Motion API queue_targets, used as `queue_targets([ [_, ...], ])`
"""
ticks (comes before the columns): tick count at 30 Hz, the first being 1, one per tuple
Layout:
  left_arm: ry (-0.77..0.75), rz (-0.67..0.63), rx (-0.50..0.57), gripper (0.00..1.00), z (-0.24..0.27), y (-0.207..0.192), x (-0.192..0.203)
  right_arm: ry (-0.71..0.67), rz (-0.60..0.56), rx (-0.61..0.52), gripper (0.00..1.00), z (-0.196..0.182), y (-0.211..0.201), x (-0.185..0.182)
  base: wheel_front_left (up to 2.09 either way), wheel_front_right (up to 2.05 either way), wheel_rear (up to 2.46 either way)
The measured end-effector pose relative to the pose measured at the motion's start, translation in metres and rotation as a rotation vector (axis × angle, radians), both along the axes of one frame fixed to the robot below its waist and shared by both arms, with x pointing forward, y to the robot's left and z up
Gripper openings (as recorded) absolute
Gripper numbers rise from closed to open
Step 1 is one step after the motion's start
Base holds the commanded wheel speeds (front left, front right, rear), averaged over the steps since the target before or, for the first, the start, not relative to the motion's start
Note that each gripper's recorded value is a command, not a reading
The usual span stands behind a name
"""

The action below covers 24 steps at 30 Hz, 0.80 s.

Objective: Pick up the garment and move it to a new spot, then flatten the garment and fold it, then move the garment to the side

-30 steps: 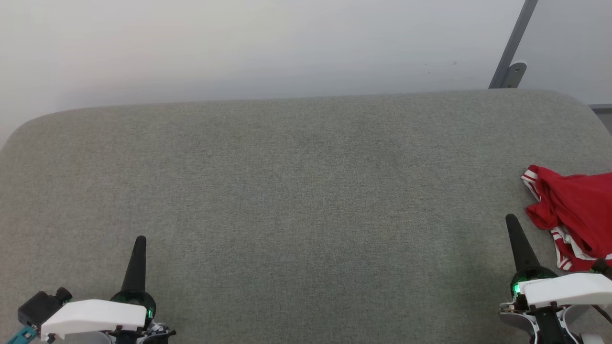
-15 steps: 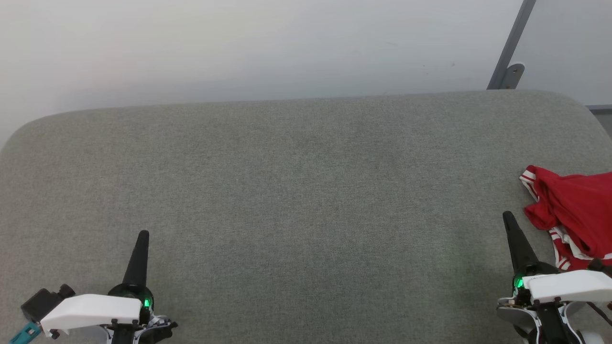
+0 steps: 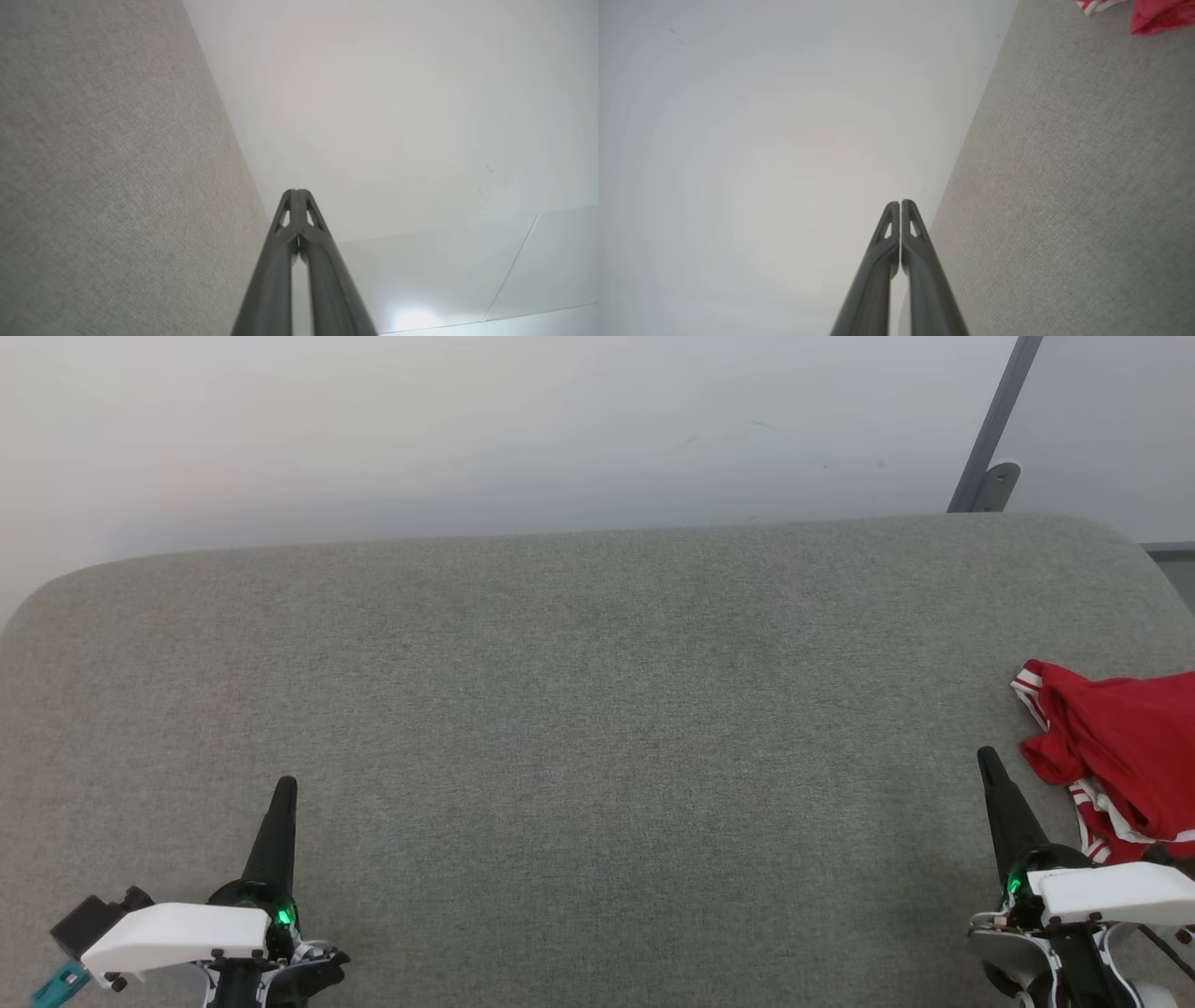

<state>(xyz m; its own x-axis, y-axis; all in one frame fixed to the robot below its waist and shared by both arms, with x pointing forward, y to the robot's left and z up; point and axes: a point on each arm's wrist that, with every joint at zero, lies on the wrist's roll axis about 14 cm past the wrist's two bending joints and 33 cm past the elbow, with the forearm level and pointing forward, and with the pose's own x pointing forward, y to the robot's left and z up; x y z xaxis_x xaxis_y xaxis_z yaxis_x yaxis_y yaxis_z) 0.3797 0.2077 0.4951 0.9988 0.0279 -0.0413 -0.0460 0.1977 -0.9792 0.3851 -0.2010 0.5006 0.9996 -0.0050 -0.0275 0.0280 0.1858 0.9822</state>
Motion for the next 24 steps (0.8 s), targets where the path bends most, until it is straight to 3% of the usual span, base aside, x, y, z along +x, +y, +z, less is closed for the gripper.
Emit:
queue_targets([
  [24,-0.028,-0.021,-0.179,0.00,0.0074,-0.0070,0.0067,-0.015,0.000,0.164,0.00,0.0027,0.0003,0.0017,0.00,0.00,0.00],
])
